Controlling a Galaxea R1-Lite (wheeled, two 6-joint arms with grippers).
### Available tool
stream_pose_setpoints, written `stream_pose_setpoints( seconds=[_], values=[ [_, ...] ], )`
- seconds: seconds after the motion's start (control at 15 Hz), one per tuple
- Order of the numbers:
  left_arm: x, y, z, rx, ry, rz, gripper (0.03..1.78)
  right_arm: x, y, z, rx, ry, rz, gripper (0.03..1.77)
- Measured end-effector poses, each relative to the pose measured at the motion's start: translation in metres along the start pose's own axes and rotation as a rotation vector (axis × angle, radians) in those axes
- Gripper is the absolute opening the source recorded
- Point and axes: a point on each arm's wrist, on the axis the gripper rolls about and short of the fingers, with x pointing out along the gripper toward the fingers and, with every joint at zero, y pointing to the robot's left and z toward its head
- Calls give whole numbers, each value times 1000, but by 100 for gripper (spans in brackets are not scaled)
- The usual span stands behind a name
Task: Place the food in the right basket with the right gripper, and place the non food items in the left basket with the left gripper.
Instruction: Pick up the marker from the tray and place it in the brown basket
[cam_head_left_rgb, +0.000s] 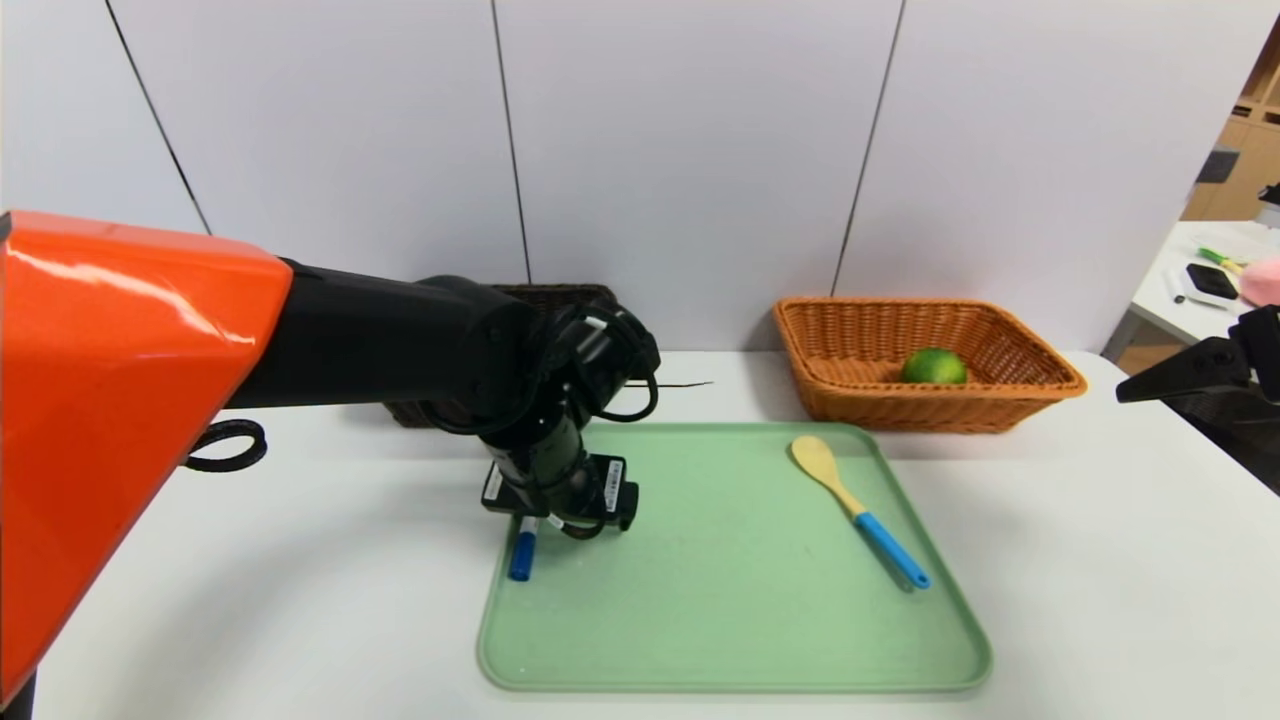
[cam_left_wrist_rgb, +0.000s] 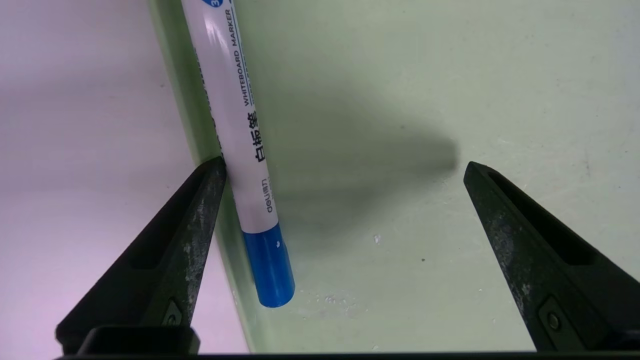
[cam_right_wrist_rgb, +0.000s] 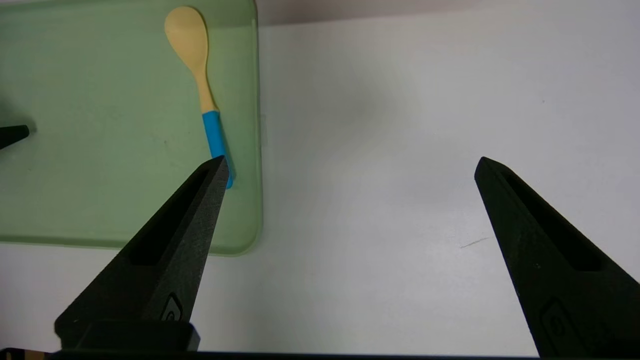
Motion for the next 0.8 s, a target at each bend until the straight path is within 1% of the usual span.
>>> stream_pose_setpoints(
  seconds=[0.6,0.8],
  values=[
    [6,1,1,-17,9,7,169,1,0,1,-4,-1,0,170],
    [7,0,2,-30,-2,-1,169,2,0,2,-8,-6,0,170]
  ],
)
